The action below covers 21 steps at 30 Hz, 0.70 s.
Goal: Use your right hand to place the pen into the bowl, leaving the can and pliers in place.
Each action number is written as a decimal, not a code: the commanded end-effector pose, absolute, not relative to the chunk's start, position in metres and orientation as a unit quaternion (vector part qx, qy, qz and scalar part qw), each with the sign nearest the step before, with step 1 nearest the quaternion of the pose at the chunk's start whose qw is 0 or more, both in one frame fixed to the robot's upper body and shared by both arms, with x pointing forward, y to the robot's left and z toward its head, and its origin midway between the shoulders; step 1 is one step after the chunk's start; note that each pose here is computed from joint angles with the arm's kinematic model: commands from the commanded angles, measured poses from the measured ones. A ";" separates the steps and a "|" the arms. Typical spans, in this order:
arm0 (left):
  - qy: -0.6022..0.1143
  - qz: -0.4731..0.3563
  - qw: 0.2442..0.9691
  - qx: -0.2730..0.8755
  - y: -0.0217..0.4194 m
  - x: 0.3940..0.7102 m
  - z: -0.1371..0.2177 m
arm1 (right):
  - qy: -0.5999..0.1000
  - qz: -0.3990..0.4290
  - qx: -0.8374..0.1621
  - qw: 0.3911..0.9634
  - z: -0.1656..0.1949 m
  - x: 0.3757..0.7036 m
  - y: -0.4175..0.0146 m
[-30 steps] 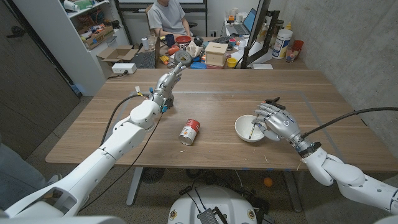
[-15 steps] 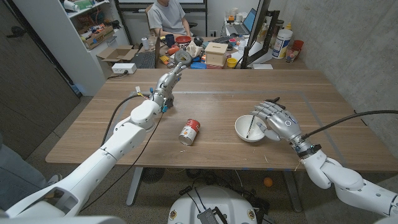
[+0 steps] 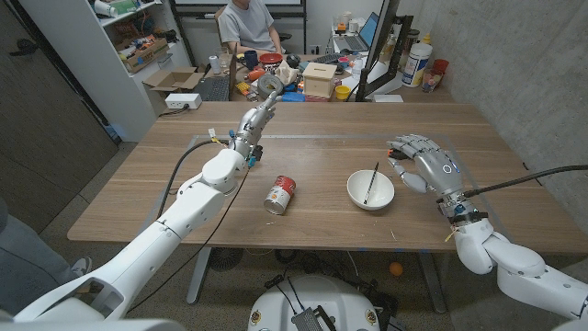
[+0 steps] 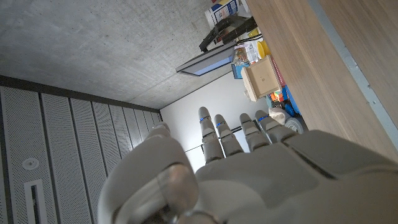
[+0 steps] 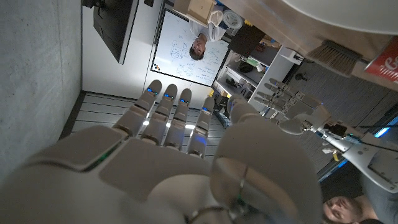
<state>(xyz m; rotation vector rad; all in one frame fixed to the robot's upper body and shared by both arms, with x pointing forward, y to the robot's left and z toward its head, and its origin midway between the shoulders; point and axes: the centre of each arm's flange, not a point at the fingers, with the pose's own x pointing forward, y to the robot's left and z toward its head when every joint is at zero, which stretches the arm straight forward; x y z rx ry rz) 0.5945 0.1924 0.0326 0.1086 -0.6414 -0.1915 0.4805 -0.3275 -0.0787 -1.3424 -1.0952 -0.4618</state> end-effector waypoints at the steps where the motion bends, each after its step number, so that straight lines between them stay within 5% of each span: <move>1: -0.325 -0.113 0.937 0.064 0.139 0.590 0.035 | -0.467 0.017 -0.347 0.813 -0.031 0.497 -0.365; 8: -0.325 -0.119 0.935 0.071 0.111 0.583 0.031 | -0.448 0.113 -0.218 0.860 -0.026 0.511 -0.377; 21: -0.338 -0.139 0.927 0.087 0.085 0.571 0.036 | -0.422 0.118 -0.136 0.888 -0.031 0.513 -0.393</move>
